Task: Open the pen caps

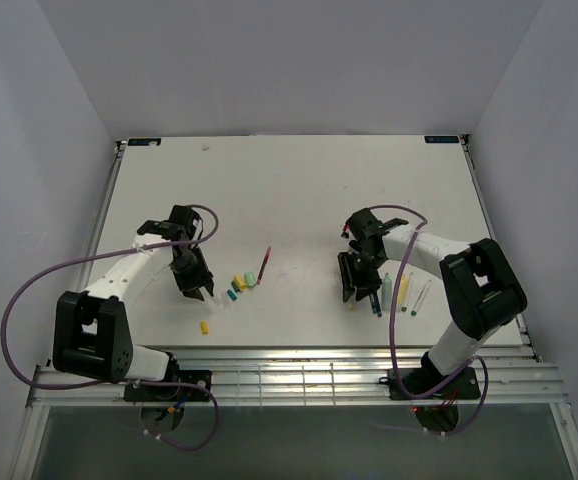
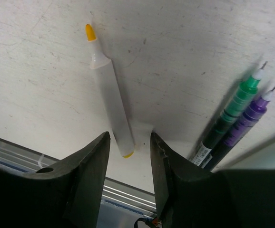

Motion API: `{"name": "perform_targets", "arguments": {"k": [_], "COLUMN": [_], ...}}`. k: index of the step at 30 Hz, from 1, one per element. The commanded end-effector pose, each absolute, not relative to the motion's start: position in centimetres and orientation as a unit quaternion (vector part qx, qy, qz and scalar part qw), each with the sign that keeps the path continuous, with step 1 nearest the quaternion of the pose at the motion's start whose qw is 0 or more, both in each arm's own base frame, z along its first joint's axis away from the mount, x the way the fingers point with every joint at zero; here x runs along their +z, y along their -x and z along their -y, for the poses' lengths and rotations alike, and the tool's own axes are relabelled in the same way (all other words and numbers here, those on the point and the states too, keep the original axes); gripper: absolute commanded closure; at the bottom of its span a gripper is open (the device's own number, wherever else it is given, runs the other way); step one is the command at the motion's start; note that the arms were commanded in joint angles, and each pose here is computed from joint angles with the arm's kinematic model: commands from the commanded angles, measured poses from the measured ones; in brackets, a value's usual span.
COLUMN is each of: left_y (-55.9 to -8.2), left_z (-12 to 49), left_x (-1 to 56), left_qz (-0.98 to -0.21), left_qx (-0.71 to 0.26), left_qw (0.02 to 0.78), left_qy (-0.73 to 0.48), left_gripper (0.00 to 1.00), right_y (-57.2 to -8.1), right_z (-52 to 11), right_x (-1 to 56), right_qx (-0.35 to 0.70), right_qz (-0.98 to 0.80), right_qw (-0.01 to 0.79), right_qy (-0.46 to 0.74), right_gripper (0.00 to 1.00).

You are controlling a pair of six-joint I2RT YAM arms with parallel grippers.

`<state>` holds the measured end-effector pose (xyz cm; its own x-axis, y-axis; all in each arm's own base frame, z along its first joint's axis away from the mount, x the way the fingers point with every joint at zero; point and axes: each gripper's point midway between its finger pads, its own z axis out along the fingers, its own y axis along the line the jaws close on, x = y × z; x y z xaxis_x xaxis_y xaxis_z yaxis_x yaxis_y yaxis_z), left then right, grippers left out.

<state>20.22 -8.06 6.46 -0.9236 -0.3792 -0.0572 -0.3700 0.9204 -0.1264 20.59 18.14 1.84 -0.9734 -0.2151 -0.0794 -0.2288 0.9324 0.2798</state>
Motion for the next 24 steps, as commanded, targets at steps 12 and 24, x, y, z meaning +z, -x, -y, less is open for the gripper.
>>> {"name": "perform_targets", "arguments": {"k": [12, 24], "left_y": [-23.8, -20.0], "left_z": [11.9, 15.8], "left_x": [15.5, 17.9], "left_qz": [-0.947, -0.899], "left_qx": [-0.21, -0.363], "left_qw": [0.175, 0.162], "left_qy": [0.166, 0.186], "left_gripper": [0.02, 0.02], "right_y": [-22.4, -12.7], "right_z": [-15.7, -15.2], "right_x": [10.8, 14.0], "right_qx": [0.113, 0.263], "right_qz": [-0.973, -0.942], "right_qw": [0.164, 0.19], "right_qy": [0.117, 0.086], "right_gripper": [0.1, 0.1]}}
